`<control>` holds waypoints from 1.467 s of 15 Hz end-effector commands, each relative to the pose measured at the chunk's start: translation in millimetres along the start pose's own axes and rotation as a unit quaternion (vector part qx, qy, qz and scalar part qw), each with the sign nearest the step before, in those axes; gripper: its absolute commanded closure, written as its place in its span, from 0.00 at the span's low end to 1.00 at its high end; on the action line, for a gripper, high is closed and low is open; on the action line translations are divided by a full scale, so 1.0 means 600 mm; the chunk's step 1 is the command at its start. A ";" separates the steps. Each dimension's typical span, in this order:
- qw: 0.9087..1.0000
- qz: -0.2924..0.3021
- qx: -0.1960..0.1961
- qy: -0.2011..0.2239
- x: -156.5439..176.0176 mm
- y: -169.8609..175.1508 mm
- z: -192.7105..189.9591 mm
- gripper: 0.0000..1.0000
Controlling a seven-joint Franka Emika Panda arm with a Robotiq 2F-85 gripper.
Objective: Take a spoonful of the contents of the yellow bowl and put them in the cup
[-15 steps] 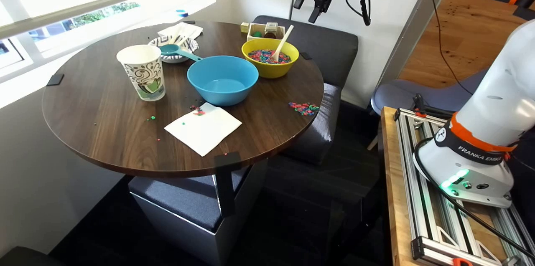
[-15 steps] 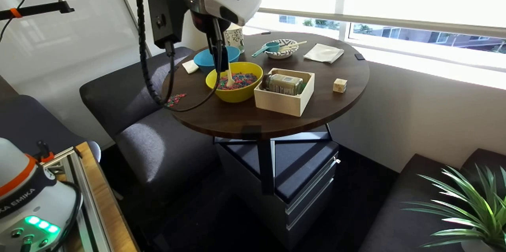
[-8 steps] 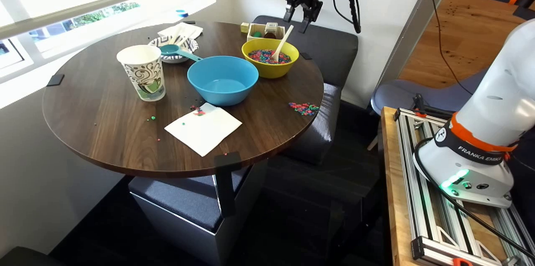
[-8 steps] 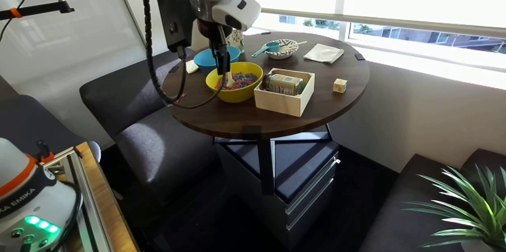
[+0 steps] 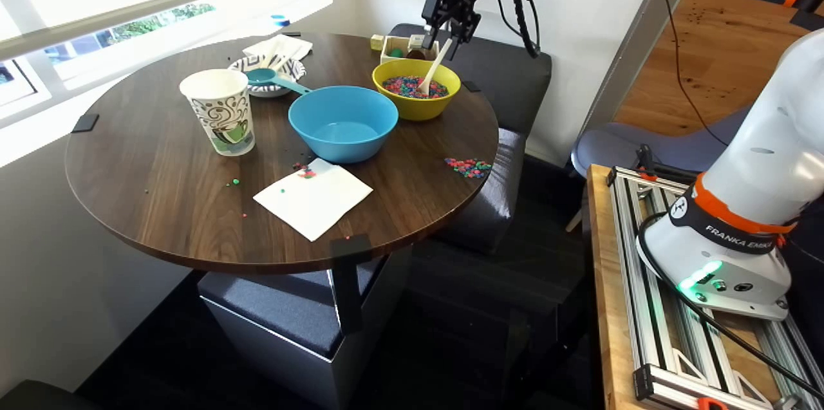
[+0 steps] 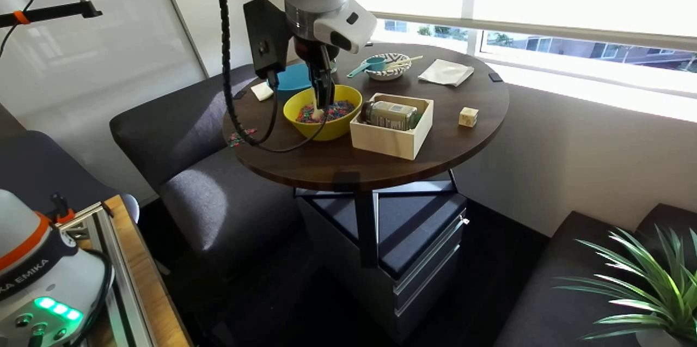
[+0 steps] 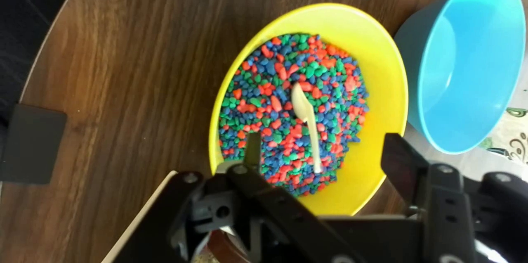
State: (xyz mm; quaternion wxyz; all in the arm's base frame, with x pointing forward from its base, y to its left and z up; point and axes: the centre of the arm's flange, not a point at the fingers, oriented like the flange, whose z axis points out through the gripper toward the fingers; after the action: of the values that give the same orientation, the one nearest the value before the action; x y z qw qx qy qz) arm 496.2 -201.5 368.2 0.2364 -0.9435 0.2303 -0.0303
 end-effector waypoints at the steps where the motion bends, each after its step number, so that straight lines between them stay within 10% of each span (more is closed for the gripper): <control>1: 1.000 0.009 -0.010 -0.008 0.008 -0.007 0.007 0.50; 7: 0.999 0.009 -0.021 -0.031 -0.002 -0.013 0.012 0.88; 22: 0.997 -0.033 -0.047 -0.054 -0.019 -0.049 -0.093 0.99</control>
State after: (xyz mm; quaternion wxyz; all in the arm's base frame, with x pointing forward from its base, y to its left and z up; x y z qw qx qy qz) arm 494.9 -193.9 409.1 0.2032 -0.9588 0.1970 0.0257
